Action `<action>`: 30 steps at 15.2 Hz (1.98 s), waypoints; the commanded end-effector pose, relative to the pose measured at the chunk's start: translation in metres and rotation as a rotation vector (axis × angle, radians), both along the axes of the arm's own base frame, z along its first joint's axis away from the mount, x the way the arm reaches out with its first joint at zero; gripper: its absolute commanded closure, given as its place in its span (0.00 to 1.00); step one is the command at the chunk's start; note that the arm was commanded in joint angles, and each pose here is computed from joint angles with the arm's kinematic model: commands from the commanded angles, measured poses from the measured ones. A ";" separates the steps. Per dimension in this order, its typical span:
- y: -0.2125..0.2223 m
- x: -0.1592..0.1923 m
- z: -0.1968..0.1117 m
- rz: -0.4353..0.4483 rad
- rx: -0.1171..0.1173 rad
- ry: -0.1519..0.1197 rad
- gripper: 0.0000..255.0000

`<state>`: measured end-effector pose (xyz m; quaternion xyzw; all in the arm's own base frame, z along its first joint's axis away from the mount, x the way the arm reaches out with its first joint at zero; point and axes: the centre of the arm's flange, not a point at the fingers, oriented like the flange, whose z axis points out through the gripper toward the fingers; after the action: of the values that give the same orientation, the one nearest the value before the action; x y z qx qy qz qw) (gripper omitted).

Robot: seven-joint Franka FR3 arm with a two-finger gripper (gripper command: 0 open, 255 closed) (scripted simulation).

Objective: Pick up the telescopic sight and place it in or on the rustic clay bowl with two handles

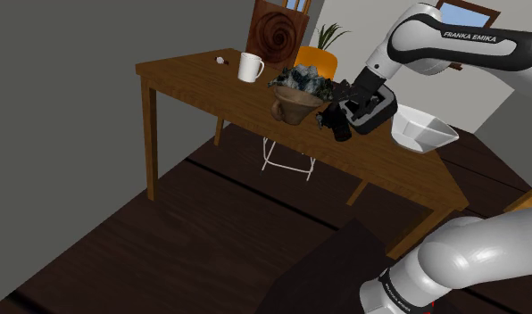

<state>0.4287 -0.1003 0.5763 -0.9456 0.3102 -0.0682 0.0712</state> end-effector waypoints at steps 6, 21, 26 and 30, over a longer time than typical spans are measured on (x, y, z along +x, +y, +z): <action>-0.002 0.000 -0.003 -0.003 0.001 0.006 1.00; -0.002 0.000 0.055 -0.003 0.001 0.006 1.00; -0.002 0.000 0.082 -0.003 0.001 0.006 1.00; -0.002 0.000 0.103 -0.003 0.001 0.006 1.00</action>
<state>0.4290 -0.1021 0.6733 -0.9453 0.3117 -0.0649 0.0707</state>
